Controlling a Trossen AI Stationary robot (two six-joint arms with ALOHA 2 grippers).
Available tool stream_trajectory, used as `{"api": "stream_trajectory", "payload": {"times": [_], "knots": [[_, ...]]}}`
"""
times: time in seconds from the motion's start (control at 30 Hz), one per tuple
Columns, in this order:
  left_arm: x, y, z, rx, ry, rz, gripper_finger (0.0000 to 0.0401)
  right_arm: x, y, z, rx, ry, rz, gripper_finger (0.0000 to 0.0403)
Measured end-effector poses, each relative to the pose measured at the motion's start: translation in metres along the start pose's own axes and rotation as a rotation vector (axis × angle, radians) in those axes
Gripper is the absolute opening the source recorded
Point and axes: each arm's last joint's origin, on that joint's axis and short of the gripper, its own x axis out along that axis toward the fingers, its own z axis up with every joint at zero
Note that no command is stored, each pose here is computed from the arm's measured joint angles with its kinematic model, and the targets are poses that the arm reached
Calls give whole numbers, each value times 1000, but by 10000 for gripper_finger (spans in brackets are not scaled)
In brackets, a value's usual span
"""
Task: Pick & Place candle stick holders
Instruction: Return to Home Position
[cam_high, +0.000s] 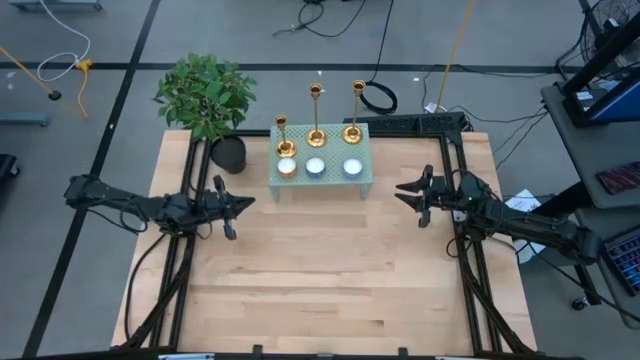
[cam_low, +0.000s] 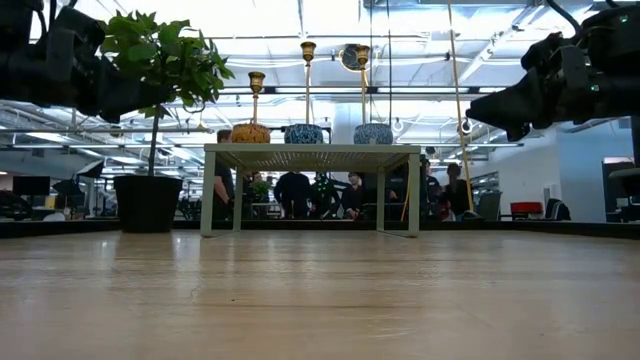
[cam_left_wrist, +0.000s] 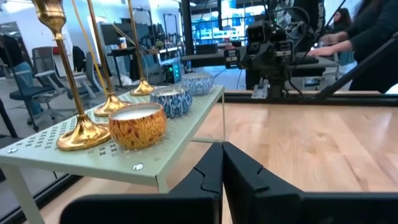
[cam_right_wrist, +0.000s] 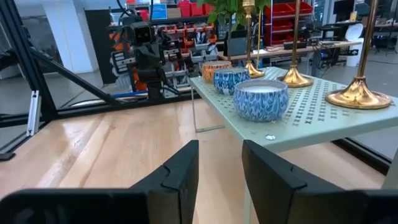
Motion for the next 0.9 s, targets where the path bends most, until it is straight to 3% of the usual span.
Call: {"api": "stream_trajectory", "payload": {"times": [0.27, 0.9], "knots": [[0, 0, -6, 3, 62, -4, 31, 0, 0, 0, -3, -1, 4, 114], [0, 0, -6, 9, 63, -5, 33, 0, 0, 0, -3, -1, 5, 114]]}}
